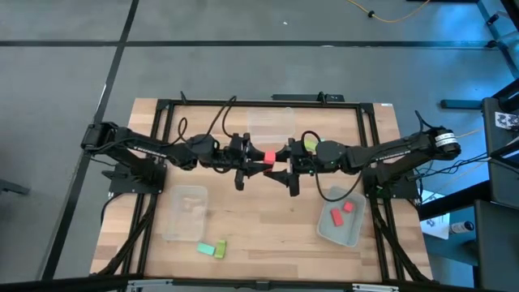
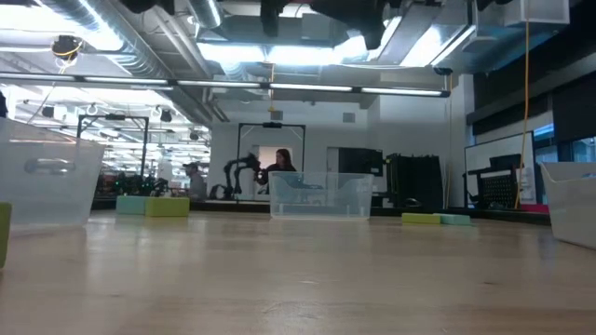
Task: Sort & place blocks by color
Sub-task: Put the orange block into the gray bin
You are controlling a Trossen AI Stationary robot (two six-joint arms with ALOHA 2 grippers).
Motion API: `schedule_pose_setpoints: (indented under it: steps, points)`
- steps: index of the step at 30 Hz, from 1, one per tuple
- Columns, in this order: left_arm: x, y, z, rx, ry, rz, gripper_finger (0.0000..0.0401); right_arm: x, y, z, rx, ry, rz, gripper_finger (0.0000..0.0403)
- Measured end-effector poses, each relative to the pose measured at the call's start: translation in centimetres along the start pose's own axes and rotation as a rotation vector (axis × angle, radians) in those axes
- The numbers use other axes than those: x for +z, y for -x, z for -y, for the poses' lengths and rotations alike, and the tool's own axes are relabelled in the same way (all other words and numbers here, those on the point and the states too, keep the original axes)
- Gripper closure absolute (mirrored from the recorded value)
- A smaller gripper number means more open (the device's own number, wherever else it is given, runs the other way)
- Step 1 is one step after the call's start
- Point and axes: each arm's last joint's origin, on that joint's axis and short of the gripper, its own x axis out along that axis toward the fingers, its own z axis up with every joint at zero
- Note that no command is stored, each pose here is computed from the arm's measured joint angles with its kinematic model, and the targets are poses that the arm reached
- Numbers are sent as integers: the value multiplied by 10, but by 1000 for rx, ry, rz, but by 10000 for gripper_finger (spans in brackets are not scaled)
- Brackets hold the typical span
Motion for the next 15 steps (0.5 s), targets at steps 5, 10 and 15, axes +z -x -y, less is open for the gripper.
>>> schedule_pose_setpoints:
  steps: [5,10,15]
  points:
    - [-1,0,0,3,-2,-10,281,1,1,-1,34,-6,-3,127]
    - [-1,0,0,2,-3,-10,281,1,1,-1,33,-6,-4,189]
    - [-1,0,0,8,-5,-12,281,1,1,-1,26,-1,-6,268]
